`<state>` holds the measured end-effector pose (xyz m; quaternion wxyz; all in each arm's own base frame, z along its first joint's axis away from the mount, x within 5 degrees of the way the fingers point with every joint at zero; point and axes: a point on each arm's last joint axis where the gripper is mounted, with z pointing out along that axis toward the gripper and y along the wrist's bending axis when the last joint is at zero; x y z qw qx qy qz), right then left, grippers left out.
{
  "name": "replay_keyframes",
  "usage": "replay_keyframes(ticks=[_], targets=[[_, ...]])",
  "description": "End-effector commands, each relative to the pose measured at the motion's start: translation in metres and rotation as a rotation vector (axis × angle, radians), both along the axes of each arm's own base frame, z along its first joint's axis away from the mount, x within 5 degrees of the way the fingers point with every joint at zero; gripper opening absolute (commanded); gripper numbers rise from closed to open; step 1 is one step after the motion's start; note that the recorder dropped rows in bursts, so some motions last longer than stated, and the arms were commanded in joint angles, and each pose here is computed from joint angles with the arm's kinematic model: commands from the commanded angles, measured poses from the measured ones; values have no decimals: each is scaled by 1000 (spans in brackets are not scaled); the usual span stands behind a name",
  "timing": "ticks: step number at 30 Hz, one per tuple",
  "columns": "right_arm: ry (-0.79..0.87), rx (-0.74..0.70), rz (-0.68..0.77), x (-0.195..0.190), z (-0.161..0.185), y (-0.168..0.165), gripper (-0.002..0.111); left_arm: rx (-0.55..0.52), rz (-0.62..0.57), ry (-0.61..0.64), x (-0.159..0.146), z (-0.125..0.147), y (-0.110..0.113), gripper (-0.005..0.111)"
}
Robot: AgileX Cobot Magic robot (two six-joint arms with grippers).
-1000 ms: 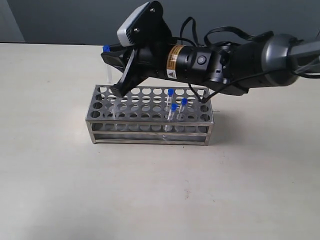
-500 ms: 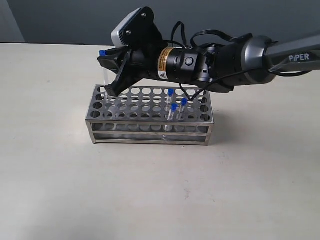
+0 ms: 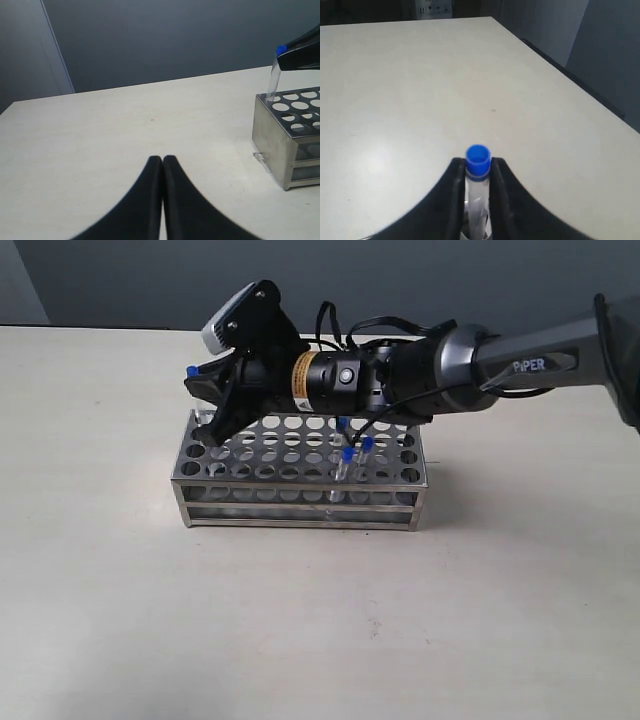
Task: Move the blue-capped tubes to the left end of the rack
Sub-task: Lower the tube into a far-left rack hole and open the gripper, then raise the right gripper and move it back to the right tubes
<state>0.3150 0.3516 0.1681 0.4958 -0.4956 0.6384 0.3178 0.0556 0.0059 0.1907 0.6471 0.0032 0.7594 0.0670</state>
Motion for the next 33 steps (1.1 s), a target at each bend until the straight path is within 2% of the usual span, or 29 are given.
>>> replay_keyframes(ticks=[1,11,18,23,29,33], targets=[[41,-27,-16,5,-14,4,-1,0,-12,-10,0,2,-1,1],[46,-74,-24,7,-25,3,1,0,-12,-10,0,2,-1,1],[52,-73,-25,6,-25,3,29,0,-12,-10,0,2,-1,1],[53,-61,-28,6,-20,3,29,0,-12,-10,0,2,-1,1],[21,-45,-49,6,3,1,47,0,-12,-10,0,2,-1,1],[-6,-37,-69,6,21,-2,46,0,-12,-10,0,2,-1,1]])
